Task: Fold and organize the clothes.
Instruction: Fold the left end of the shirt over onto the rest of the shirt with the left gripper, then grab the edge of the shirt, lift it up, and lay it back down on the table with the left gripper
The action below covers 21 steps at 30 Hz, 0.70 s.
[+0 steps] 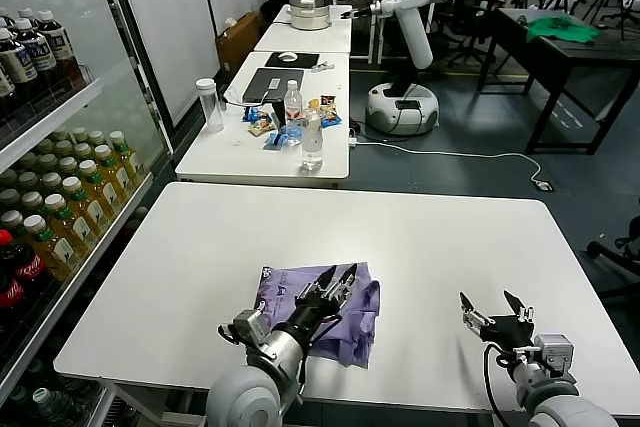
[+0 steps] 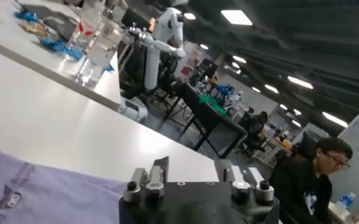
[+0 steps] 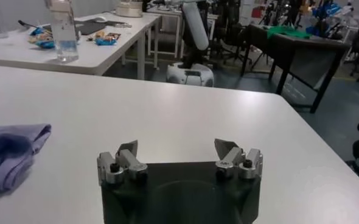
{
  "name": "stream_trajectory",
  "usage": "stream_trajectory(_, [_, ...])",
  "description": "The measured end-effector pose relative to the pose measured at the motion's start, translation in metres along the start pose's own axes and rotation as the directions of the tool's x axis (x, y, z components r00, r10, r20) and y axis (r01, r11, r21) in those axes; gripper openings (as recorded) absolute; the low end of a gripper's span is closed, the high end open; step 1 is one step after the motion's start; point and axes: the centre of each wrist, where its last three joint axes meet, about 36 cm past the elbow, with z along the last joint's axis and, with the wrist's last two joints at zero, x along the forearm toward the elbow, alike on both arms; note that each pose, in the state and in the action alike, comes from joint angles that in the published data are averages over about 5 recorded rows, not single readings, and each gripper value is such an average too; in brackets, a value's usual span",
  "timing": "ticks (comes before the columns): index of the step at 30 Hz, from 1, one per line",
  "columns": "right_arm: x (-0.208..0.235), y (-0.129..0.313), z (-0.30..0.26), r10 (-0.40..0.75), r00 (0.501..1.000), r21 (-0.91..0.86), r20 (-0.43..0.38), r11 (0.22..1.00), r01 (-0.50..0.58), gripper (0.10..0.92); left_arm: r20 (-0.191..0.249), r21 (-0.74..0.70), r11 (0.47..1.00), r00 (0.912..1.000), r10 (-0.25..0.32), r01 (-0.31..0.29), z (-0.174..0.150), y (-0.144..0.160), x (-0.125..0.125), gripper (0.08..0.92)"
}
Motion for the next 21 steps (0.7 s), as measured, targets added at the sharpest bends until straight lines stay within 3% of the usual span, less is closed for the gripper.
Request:
stream_trajectory(3, [-0.002, 0.000, 0.001, 0.002, 1.000, -0.003, 0.001, 1.000, -0.002, 0.823, 0.021, -0.052, 0.997, 0.9986, -0.049, 0.050, 0.002, 0.008, 0.004, 0.699])
stream_trajectory(6, [-0.004, -0.001, 0.002, 0.004, 1.000, -0.005, 0.000, 1.000, -0.004, 0.823, 0.043, -0.132, 0.983, 0.9913, -0.124, 0.129, 0.007, 0.020, 0.007, 0.777])
stream_trajectory(13, [-0.004, -0.002, 0.003, 0.007, 1.000, -0.006, -0.001, 1.000, -0.007, 0.823, 0.075, -0.338, 0.892, 0.9532, -0.293, 0.301, 0.030, 0.048, 0.008, 0.822])
stream_trajectory(21, [-0.002, -0.003, 0.002, 0.011, 1.000, -0.006, 0.002, 1.000, -0.011, 0.823, 0.065, -0.469, 0.798, 0.9162, -0.395, 0.378, 0.049, 0.064, 0.002, 0.823])
